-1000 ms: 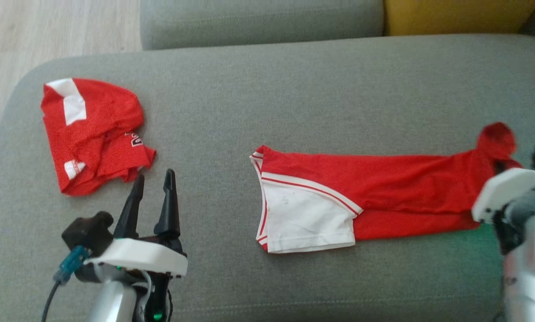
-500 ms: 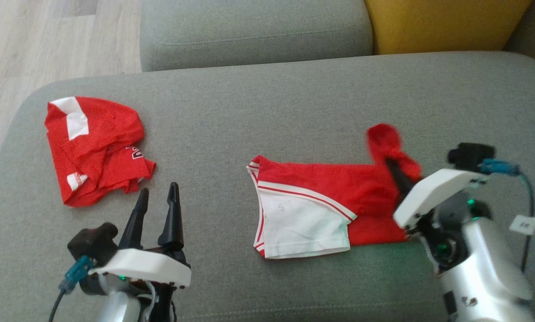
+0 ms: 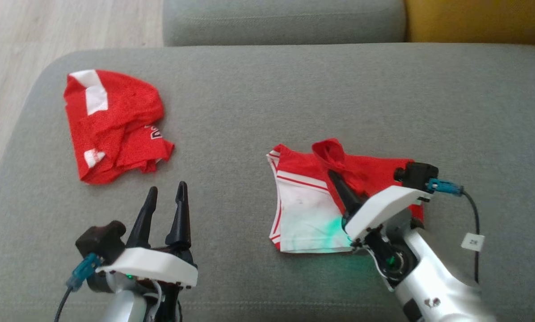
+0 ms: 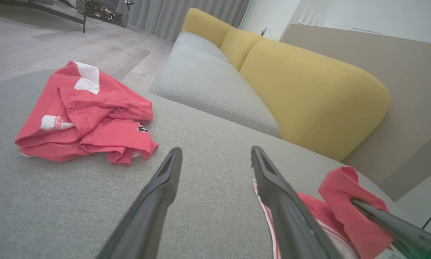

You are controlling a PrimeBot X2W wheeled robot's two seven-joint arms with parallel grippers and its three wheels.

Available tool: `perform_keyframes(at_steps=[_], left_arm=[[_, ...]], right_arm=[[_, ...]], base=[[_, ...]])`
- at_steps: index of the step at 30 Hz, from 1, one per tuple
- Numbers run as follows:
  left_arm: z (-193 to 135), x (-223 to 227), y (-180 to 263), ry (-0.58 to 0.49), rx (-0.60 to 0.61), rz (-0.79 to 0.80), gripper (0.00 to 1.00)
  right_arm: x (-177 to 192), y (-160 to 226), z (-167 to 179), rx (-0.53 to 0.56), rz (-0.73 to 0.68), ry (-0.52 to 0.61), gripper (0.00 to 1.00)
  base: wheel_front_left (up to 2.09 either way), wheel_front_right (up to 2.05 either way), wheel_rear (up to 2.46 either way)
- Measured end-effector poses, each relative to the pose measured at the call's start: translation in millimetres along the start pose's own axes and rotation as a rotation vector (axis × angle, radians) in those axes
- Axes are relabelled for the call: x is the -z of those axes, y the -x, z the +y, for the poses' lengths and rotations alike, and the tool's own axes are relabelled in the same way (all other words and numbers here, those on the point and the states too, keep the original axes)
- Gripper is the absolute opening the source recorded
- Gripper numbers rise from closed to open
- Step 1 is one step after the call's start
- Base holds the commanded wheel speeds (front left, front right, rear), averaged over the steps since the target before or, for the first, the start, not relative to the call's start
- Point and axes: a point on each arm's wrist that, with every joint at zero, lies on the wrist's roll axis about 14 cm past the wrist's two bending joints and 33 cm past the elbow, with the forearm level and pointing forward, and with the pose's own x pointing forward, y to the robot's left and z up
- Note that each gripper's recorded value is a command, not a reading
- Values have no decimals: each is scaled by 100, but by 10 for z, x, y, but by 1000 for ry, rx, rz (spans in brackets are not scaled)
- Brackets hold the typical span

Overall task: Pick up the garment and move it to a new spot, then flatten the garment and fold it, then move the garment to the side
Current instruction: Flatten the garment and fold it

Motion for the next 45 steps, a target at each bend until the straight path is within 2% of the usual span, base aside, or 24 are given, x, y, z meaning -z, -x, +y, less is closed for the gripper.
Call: perform_keyframes(at_steps=[5,7,8,9,15,20,23,30,38,45], left_arm=[[88,14,15,-1,-27,5,100],[119,0,8,9,-38,1,100],[131,-14,3,12,-42,-3,100],[141,-25,2,12,-45,-6,100],[150,-29,11,9,-52,-7,100],[82,-50,-5,16,-32,-14,100],[27,-62,-21,16,-17,-17,100],[-103,-69,-77,27,19,-20,100],[-186,-2,-134,35,45,-1,100],[-189,42,-162,37,47,12,100]], right_arm=[[89,-175,24,-6,11,-28,0],[176,-219,-6,6,31,-33,3],[220,-232,-20,11,37,-34,87],[265,-238,-19,12,46,-48,100],[335,-253,147,-23,46,-124,100],[24,-304,360,-75,-24,-92,100],[-217,-299,344,-62,-84,-53,100],[-778,-182,40,40,-212,119,100],[-1221,222,-704,205,-260,396,100],[-1611,634,-942,261,-406,540,100]], base=[[0,0,0],[0,0,0],[0,0,0],[0,0,0],[0,0,0],[0,0,0],[0,0,0],[0,0,0],[0,0,0],[0,0,0]])
